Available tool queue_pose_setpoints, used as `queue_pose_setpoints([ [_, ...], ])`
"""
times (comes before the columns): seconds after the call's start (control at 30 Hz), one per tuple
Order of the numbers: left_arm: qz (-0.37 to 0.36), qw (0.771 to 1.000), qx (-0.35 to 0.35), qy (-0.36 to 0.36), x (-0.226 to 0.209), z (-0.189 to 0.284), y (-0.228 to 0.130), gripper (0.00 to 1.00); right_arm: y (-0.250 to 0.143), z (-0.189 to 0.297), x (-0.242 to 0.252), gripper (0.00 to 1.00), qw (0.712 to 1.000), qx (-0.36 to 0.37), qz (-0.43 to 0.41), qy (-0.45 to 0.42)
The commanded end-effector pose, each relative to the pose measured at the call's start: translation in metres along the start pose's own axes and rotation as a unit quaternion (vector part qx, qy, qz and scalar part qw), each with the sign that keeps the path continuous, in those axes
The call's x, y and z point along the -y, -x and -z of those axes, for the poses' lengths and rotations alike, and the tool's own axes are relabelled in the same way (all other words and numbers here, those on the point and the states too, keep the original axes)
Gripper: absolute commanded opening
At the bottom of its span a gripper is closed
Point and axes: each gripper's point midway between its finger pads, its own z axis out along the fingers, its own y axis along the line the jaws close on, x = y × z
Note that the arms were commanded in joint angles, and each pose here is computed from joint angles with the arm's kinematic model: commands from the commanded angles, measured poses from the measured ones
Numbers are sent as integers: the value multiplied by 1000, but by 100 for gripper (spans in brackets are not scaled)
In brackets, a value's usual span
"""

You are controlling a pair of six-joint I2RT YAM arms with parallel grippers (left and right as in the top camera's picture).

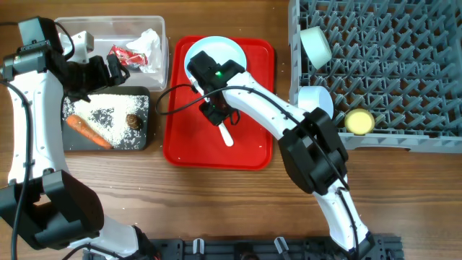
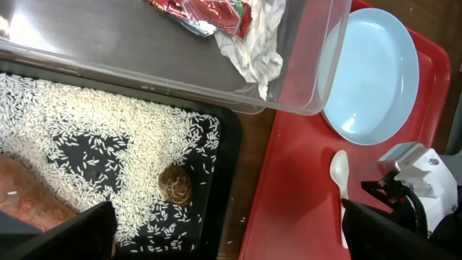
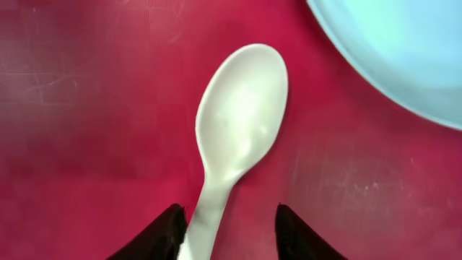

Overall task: Sort waste into correct bins and load items into the dishwasher rack
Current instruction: 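Grasp the white spoon on the red tray with the right gripper, then insert the spoon upright into the grey rack and release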

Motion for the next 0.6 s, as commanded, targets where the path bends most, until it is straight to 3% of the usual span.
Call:
queue_pose_setpoints([
  [0.0,-14,1000,13,4,0,7,5,100,-16,-32,3,46,999,-37,26,-6],
  [0.1,-14,1000,13,4,0,7,5,100,-25,-43,10,28,998,-53,26,-19],
  [0.2,-14,1000,13,4,0,7,5,100,-27,-44,19,22,998,-55,-3,-20],
  [0.27,-14,1000,13,4,0,7,5,100,-31,-43,26,5,997,-62,-32,-21],
  [0.43,-14,1000,13,4,0,7,5,100,-44,-29,32,4,993,-84,-85,19],
  [0.57,-14,1000,13,4,0,7,5,100,-19,46,47,4,993,-7,-111,52],
])
